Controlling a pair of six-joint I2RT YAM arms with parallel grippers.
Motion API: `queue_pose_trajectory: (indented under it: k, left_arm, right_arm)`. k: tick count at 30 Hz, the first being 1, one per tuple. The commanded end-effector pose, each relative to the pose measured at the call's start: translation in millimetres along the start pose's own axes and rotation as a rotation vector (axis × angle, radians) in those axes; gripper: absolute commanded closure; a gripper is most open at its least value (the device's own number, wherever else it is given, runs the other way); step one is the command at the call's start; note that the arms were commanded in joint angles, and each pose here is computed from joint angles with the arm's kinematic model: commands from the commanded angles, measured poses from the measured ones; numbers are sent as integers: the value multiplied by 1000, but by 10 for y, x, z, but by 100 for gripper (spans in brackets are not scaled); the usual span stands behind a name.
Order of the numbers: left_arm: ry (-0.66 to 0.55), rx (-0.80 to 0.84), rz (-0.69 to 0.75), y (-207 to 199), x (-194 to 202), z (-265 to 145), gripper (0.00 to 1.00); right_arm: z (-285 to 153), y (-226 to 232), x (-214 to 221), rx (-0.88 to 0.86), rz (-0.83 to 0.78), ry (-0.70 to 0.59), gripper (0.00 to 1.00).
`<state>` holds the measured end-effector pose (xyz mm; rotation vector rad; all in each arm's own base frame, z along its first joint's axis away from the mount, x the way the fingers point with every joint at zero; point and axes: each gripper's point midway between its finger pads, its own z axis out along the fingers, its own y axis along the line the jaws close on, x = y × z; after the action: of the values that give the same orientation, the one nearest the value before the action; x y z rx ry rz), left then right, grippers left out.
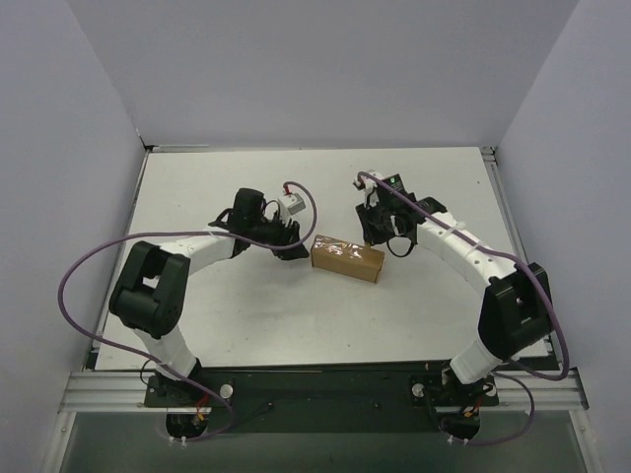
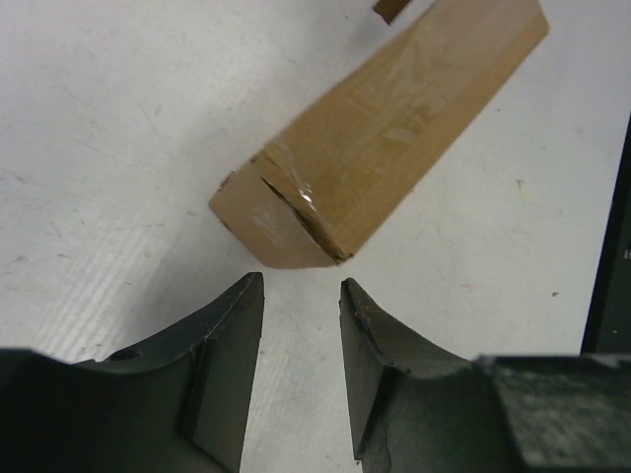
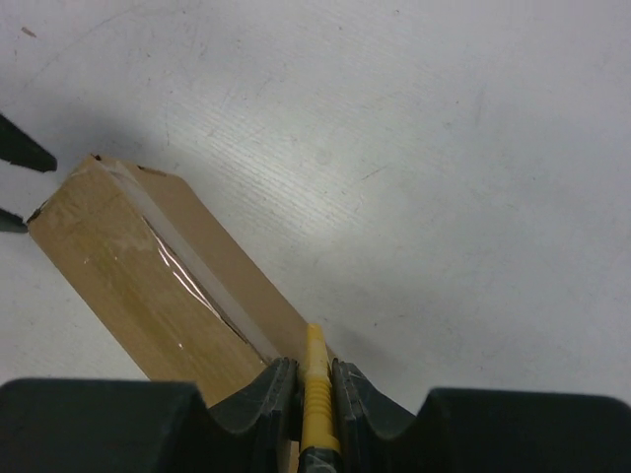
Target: Unpack the express box
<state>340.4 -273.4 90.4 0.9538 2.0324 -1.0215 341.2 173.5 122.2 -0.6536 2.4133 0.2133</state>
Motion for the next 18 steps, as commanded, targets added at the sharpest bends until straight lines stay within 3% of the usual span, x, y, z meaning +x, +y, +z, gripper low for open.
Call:
queue_pose_trajectory:
  k: [1,7,10,18]
  left_arm:
    - [-36,80,42,-315,-54,-145,53]
    - [50,89,60,-480,331,-335,54]
    - [49,78,85,-497,316,-416,54]
    - [30,-132,101,60,-58,-352,55]
  right_arm:
    - [46,-34,-282,29,-14,-43,100]
    - [50,-391,-535,163,2,-75,100]
    - [-90,-638,-575,260,30,-97,100]
    - [-587,-854,59,415,39,-8,100]
